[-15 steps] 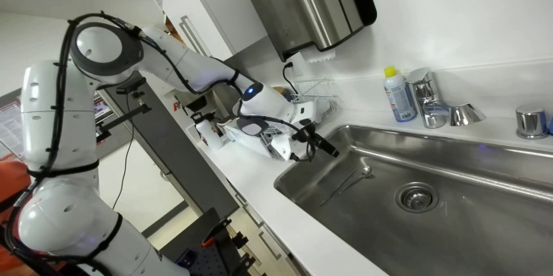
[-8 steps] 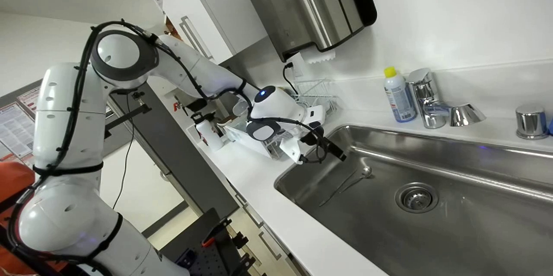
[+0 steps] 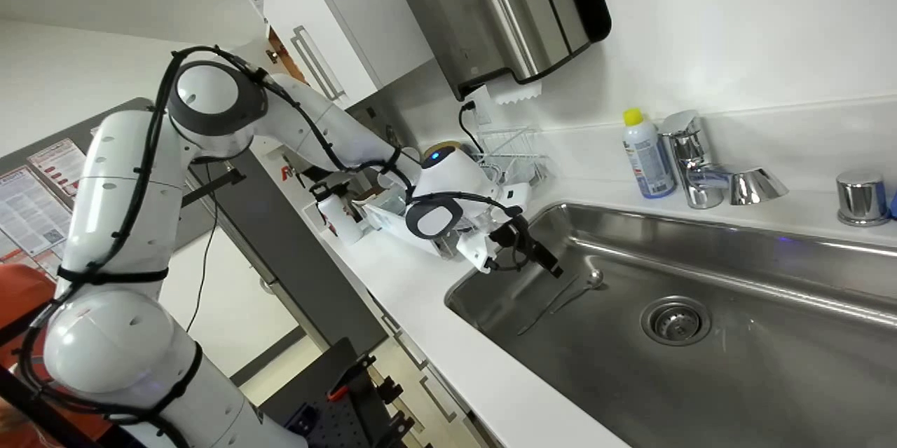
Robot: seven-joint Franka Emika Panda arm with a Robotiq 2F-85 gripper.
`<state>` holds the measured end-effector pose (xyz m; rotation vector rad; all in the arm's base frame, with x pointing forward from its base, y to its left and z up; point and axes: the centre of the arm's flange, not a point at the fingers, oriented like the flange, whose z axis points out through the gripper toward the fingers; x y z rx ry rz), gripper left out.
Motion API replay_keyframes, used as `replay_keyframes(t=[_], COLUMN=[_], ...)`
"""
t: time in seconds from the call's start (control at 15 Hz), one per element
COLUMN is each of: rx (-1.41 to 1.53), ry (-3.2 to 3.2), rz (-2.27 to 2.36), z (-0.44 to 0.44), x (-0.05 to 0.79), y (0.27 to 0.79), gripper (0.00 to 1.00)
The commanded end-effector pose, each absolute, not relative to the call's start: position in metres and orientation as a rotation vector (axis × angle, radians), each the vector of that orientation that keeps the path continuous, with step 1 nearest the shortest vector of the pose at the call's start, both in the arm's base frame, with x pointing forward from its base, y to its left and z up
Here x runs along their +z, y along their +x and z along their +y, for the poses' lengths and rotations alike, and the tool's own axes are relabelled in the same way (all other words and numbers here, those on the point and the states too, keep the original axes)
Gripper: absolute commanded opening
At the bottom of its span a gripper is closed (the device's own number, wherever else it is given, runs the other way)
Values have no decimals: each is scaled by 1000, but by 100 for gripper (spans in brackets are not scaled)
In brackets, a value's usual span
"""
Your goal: Open and close the faucet and then put the spoon in the sink on the dish rack
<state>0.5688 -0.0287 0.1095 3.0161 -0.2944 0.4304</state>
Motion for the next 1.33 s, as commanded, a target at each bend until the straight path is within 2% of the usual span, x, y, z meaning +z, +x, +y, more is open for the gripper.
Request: replay_keyframes(t=[0.0,0.67,1.27], rx=[319,147,79], ry=[3009,3052,3083], rz=[-289,-222,-243], z=[-6,-3,-18], x=[105,73,32], y=[597,648,662], gripper=[100,100,100])
